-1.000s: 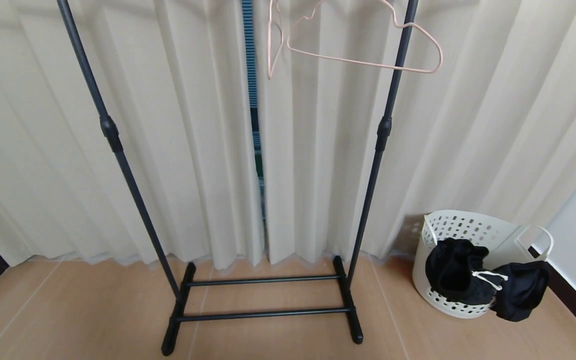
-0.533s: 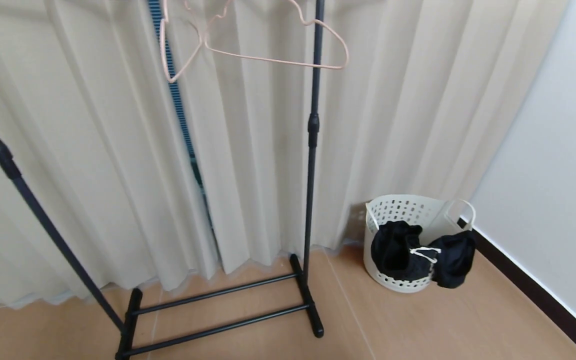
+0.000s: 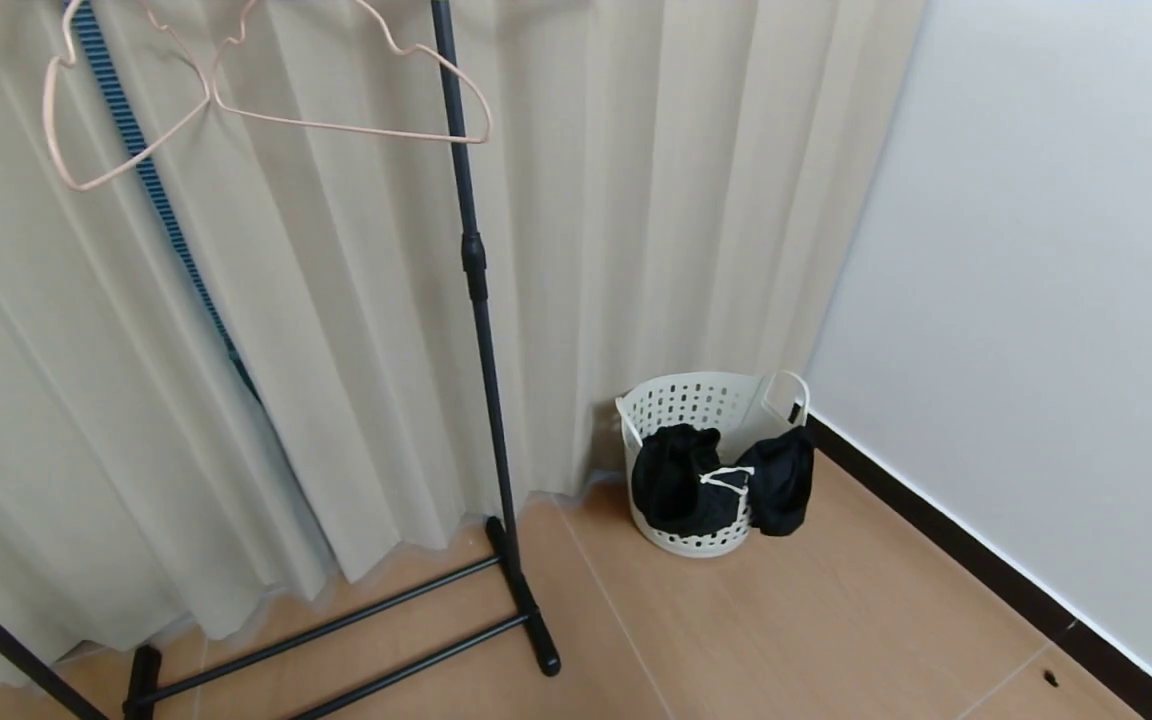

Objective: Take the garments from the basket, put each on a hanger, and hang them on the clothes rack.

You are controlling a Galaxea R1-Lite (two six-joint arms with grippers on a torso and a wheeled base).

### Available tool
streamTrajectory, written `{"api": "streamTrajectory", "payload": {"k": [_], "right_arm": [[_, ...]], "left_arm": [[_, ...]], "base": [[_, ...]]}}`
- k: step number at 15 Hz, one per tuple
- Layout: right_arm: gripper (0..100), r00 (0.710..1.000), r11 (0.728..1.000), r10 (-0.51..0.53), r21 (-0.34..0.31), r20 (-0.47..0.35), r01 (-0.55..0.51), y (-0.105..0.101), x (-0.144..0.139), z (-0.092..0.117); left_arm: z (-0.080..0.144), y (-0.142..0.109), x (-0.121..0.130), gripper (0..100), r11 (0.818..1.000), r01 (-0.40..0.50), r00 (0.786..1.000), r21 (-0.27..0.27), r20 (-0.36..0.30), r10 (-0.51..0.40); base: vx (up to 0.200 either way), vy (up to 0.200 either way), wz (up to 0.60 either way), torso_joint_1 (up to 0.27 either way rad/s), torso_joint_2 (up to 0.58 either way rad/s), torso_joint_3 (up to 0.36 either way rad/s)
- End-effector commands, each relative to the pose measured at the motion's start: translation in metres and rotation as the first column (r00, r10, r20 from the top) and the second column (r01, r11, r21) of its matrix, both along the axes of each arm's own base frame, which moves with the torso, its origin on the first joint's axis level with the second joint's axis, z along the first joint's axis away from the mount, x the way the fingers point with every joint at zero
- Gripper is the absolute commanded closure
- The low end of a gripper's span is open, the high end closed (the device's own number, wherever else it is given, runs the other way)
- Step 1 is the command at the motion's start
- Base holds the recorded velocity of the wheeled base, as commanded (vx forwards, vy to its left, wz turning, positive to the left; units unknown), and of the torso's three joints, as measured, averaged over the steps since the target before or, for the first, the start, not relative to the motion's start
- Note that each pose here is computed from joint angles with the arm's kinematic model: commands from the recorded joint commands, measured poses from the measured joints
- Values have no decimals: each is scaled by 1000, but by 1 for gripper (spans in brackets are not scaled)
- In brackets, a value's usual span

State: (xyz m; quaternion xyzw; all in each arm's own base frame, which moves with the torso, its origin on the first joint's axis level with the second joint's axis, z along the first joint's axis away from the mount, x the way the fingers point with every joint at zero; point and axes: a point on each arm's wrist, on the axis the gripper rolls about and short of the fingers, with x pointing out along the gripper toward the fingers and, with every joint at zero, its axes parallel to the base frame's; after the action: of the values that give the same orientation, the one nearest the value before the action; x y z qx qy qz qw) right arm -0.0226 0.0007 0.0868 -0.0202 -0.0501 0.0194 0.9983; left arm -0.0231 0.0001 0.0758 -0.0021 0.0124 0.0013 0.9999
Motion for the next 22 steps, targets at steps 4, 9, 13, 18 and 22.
{"api": "streamTrajectory", "payload": {"k": [4,9,13,18,22], "right_arm": [[0,1000,1000,1,1,-1,-1,0,0,0],[0,1000,1000,1,1,-1,-1,0,0,0],[0,1000,1000,-1,1,-1,1,0,0,0],[0,1000,1000,1,1,-1,-1,0,0,0],[0,1000,1000,-1,1,-1,1,0,0,0]], "left_arm": [[0,0,0,0,1000,-1,1000,0,-1,1],[0,0,0,0,1000,-1,1000,0,0,1],[0,0,0,0,1000,-1,1000,0,0,1],[0,0,0,0,1000,-1,1000,0,0,1],[0,0,0,0,1000,-4,1000,-3,3,4]], "base": [[50,-200,0,7,4,1],[200,0,0,-1,1,2],[200,0,0,4,2,4],[120,120,0,2,0,3],[0,150,0,7,1,2]]}}
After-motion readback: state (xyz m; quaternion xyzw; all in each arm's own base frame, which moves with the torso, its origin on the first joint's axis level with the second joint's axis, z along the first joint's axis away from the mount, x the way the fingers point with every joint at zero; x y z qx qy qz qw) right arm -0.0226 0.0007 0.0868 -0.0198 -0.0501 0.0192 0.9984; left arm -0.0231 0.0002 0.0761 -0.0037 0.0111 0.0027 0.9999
